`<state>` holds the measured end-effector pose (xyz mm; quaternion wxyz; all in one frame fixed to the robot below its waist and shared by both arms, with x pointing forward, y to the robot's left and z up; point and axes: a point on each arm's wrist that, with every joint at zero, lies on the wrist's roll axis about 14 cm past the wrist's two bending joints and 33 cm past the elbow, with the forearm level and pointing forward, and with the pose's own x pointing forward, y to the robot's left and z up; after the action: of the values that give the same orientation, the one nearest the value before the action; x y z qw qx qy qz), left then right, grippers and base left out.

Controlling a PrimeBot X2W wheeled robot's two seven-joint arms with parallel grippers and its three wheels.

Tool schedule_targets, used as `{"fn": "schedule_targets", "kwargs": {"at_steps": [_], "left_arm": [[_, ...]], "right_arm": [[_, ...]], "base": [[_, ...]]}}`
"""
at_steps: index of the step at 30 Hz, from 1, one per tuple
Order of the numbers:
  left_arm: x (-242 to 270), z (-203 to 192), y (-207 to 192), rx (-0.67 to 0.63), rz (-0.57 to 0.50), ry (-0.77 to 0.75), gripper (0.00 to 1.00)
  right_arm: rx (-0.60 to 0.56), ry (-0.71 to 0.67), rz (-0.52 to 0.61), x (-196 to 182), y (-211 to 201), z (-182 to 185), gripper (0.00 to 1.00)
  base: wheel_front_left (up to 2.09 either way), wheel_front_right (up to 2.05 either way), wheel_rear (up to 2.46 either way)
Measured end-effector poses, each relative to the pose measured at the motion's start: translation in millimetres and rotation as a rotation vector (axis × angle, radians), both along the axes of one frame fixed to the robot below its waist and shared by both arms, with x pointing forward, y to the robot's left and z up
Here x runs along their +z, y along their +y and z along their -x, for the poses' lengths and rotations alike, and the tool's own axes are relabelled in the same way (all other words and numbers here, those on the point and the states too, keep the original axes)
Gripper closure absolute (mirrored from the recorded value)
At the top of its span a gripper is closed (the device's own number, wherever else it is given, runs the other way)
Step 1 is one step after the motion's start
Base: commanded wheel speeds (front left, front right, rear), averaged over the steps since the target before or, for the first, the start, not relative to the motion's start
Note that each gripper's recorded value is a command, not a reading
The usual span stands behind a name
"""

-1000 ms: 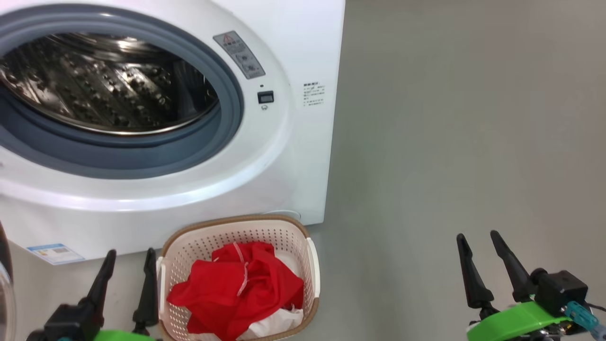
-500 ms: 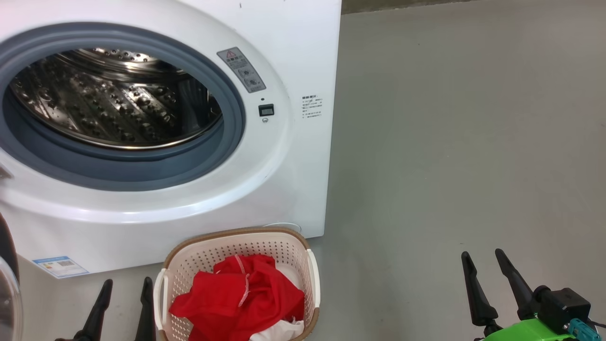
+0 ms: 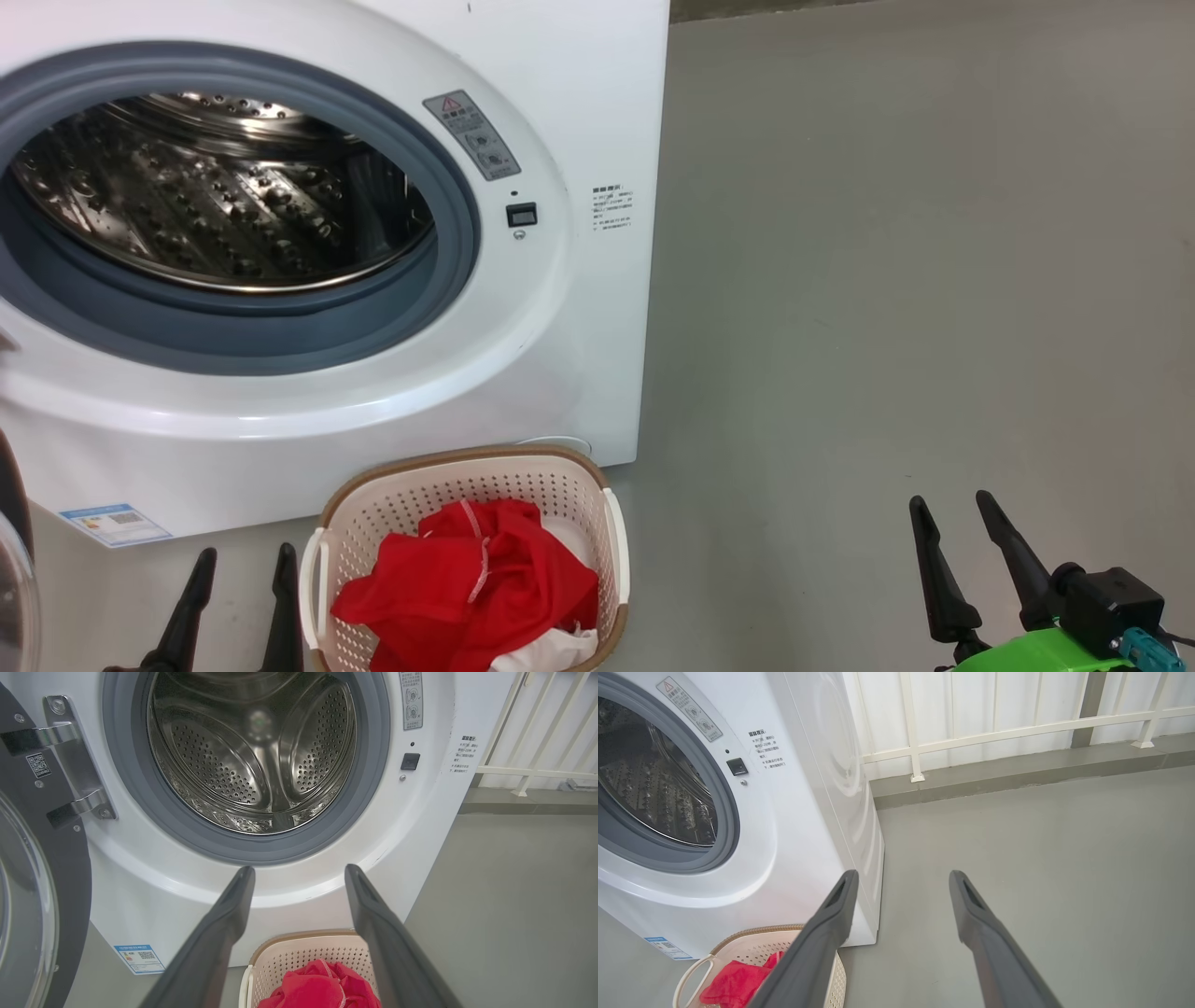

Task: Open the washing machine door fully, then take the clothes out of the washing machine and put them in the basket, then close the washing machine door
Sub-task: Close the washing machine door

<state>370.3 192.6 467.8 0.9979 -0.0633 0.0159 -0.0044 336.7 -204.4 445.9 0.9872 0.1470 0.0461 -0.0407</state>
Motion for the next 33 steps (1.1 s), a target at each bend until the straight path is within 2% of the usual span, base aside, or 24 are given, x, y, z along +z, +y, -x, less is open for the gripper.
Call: {"fn": "schedule_targets", "kwargs": {"at_steps": [9,33], "left_arm": [[0.7,0.9,-0.2,0.001,0.004,-0.002,0.00],[4.8,2.1,2.7,0.012,0.013,-0.015,0.00]], "right_arm": [[0.004,-0.003,-0.001,0.8,1.2,-0.7,0.00],[0.014,0.004,-0.003,-1.6,4.4,-1.7,0.00]], "base": [[-0.37,0.37,0.00],[-1.14,1.14,0.00]]}}
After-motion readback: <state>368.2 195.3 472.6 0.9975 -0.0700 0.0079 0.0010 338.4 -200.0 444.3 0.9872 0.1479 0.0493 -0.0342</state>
